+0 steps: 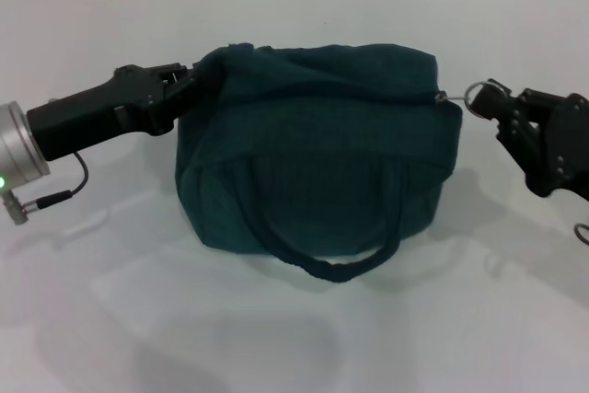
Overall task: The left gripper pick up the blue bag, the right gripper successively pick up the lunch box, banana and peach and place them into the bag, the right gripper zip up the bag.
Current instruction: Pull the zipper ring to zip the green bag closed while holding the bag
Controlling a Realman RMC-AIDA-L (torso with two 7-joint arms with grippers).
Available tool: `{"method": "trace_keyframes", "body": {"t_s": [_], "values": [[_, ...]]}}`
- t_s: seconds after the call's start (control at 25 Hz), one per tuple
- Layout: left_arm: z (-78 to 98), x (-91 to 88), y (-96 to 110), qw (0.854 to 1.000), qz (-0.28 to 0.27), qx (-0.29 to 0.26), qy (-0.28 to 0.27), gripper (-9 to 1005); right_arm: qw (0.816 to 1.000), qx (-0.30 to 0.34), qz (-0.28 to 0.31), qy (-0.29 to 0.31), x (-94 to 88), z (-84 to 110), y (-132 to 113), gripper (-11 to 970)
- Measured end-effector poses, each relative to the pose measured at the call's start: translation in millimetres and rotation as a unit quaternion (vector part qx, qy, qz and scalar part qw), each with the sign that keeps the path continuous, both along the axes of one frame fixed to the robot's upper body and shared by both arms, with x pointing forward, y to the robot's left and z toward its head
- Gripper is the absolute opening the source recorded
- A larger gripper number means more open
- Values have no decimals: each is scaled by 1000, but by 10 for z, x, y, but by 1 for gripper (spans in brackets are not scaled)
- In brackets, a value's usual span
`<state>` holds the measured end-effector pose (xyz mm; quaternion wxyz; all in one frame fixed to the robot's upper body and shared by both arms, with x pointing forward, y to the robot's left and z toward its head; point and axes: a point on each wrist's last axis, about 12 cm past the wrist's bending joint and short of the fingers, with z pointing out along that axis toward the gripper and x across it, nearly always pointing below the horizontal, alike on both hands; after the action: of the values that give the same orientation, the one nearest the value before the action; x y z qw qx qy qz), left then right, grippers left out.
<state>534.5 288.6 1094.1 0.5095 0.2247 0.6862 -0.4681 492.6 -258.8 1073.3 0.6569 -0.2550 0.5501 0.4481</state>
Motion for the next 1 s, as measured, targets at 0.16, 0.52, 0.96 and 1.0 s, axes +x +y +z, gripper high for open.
{"method": "trace_keyframes", "body": {"t_s": [0.16,0.52,0.96,1.0], "values": [[-7,-12,-31,1000,-19,5,18,58,1000,8,3,-4,-53,6,-38,10],[-109,7,-130,999,-21,24,35,58,996,-45,-60,53,34,-202,-102,10],[-124,-4,-118,999,-18,23,38,82,987,-83,-99,95,106,-351,-125,10],[-125,-6,-115,999,-17,23,38,87,986,-86,-102,98,111,-362,-130,10]]}}
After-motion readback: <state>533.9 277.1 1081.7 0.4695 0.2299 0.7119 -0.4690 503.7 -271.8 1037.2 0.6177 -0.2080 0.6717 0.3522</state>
